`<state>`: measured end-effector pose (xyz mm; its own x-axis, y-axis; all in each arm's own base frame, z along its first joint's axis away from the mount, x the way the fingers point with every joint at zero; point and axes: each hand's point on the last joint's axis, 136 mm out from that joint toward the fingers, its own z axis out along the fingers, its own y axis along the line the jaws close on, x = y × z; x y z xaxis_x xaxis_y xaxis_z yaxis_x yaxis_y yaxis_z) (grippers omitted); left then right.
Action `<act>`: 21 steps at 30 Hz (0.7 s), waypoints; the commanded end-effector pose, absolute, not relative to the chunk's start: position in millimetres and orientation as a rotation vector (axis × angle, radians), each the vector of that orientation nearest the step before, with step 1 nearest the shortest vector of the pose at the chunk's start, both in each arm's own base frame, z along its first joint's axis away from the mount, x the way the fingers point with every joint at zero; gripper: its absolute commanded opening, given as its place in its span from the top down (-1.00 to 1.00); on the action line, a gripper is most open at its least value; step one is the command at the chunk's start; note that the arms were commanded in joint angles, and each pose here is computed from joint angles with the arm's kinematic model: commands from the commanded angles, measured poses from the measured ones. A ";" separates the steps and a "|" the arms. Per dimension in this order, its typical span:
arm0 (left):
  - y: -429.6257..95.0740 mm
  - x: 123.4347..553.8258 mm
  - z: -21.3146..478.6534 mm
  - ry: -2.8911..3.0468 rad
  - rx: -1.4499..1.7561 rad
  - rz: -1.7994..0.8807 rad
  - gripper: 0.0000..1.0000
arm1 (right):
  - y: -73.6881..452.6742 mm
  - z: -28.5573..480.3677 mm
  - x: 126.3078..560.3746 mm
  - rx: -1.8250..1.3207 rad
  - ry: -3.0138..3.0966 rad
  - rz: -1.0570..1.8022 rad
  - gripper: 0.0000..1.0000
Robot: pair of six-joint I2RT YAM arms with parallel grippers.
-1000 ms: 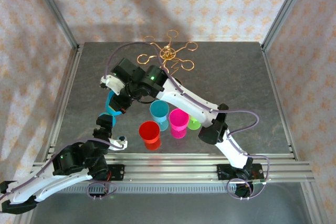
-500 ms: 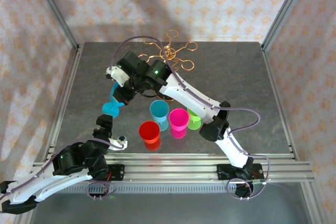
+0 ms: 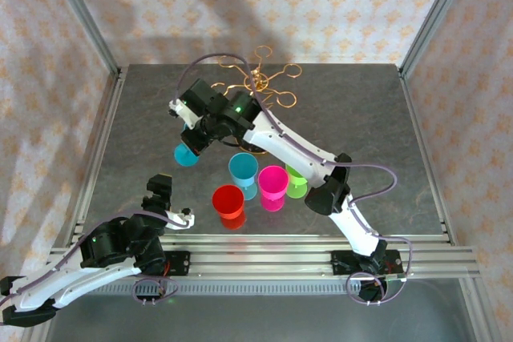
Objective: Take the wine glass off the wine glass rack
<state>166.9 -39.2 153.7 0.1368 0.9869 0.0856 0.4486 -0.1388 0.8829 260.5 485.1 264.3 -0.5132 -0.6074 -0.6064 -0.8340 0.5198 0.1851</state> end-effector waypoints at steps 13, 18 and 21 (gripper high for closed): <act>-37.9 171.3 156.9 1.399 1.657 0.983 -0.99 | 469.0 224.8 236.5 -1.193 2.406 0.431 1.00; -37.3 171.0 156.4 1.400 1.659 0.985 -0.98 | 469.7 216.7 231.3 -1.178 2.427 0.444 1.00; -36.8 170.7 156.5 1.401 1.656 0.983 -0.99 | 468.7 214.0 227.9 -1.173 2.440 0.447 1.00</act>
